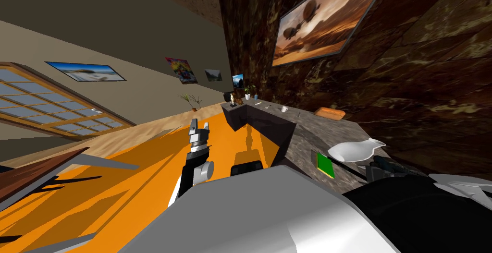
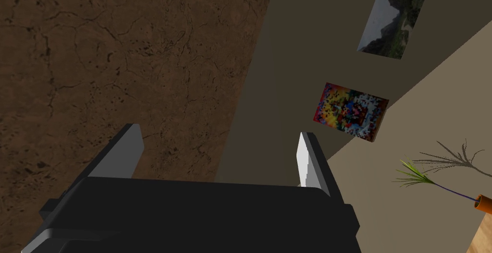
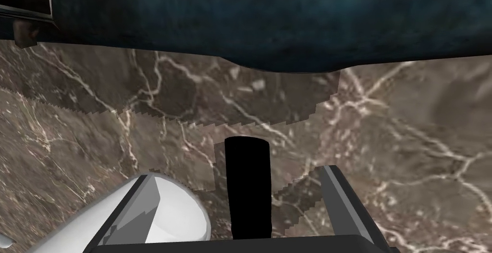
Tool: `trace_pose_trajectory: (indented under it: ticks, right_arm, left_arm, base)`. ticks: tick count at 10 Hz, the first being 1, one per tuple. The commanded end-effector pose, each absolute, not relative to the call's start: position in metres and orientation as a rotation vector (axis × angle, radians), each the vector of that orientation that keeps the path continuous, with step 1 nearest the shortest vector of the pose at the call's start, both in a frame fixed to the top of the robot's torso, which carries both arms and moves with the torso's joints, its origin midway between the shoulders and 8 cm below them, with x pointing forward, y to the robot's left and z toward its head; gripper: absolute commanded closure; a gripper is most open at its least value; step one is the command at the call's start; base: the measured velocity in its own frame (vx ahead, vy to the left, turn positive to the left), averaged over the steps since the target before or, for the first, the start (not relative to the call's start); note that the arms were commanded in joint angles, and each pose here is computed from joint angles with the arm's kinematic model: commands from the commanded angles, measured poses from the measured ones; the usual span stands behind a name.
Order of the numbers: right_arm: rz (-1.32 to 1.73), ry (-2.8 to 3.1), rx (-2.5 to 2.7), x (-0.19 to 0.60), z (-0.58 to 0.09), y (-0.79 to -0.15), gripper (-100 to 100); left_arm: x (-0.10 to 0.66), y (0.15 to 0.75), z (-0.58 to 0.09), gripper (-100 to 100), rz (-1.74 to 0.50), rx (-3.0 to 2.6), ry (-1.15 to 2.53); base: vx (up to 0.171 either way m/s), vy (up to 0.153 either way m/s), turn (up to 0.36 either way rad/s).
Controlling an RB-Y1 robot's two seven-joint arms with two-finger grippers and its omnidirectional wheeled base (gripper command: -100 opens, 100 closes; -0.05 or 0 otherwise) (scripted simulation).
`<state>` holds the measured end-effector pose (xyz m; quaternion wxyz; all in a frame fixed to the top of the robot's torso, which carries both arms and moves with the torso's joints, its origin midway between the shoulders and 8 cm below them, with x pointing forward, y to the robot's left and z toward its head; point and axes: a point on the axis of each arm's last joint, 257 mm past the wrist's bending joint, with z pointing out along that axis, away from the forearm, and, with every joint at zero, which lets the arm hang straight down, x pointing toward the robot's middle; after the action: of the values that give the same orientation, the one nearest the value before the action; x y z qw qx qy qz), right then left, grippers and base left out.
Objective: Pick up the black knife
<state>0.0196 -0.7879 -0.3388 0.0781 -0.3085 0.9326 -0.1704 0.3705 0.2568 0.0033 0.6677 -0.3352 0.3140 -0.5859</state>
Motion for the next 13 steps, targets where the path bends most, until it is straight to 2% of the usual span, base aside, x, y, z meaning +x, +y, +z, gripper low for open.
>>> trace_pose_trajectory:
  ticks: [1,2,3,7,8,9,13]
  right_arm:
    - [-0.513,2.798,-0.923,0.014,-0.339,-0.789,-100]
    - [-0.511,2.794,-0.925,0.015,-0.339,-0.789,-100]
    - [-0.51,2.794,-0.926,0.015,-0.339,-0.788,100]
    - [-0.51,2.794,-0.925,0.015,-0.339,-0.789,100]
    - [-0.51,2.794,-0.925,0.015,-0.339,-0.789,0]
    - [-0.518,2.796,-0.923,0.022,-0.335,-0.79,100]
    - [-0.525,2.796,-0.921,0.053,-0.325,-0.788,100]
  left_arm:
    - [0.37,0.257,0.003,0,-1.322,-0.756,0.708]
    - [0.37,0.257,0.003,0,-1.322,-0.756,0.708]
    - [0.37,0.257,0.003,0,-1.322,-0.756,0.708]
    - [0.371,0.257,0.003,0,-1.322,-0.756,0.708]
    - [0.371,0.257,0.003,0,-1.322,-0.756,0.708]
    - [0.371,0.257,0.003,0,-1.322,-0.756,0.708]
    - [0.371,0.257,0.003,0,-1.322,-0.756,0.708]
  base:
    - [0.045,0.0,-0.005]
    - [0.015,0.0,0.0]
    - [0.0,0.0,0.0]
    - [0.0,0.0,0.0]
    - [0.0,0.0,0.0]
    - [-0.035,-0.004,0.006]
    - [-0.087,-0.007,0.016]
